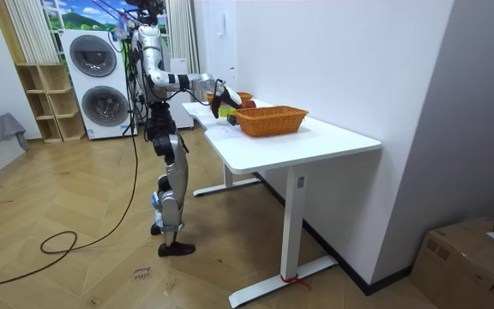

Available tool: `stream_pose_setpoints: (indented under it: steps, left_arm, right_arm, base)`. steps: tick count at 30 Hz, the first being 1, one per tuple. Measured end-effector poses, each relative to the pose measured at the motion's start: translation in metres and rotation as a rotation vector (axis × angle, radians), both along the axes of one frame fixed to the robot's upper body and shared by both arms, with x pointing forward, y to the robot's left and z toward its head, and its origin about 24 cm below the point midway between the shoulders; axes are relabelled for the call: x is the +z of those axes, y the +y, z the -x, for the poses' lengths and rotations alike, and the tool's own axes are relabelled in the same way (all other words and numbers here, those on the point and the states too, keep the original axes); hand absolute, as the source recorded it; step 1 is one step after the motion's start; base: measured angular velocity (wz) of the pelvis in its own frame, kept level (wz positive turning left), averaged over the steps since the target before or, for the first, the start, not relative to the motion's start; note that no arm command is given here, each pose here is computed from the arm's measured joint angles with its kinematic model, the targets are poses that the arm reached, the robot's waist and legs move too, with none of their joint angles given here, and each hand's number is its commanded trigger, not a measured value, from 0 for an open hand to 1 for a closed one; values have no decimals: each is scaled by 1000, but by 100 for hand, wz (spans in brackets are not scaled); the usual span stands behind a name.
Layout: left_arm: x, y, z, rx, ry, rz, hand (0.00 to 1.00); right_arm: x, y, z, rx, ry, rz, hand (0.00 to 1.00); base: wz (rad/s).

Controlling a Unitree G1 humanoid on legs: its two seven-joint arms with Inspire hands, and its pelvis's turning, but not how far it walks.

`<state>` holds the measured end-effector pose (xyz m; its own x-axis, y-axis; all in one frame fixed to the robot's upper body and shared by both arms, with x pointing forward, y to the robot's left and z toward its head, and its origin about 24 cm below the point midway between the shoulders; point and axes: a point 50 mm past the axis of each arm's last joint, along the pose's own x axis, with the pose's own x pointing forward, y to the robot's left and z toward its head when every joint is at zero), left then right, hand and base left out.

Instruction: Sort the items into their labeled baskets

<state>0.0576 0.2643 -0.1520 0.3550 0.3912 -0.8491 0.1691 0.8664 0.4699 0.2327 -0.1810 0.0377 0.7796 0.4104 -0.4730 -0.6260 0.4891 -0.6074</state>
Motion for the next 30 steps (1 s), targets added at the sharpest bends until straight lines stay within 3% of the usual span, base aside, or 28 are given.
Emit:
stream_pose_setpoints:
  steps: [30]
  left_arm:
    - [0, -1, -4, 1, 12, 37, 0]
  right_arm:
    - [-3, -8, -1, -38, 3, 185, 0]
  base:
    - [0]
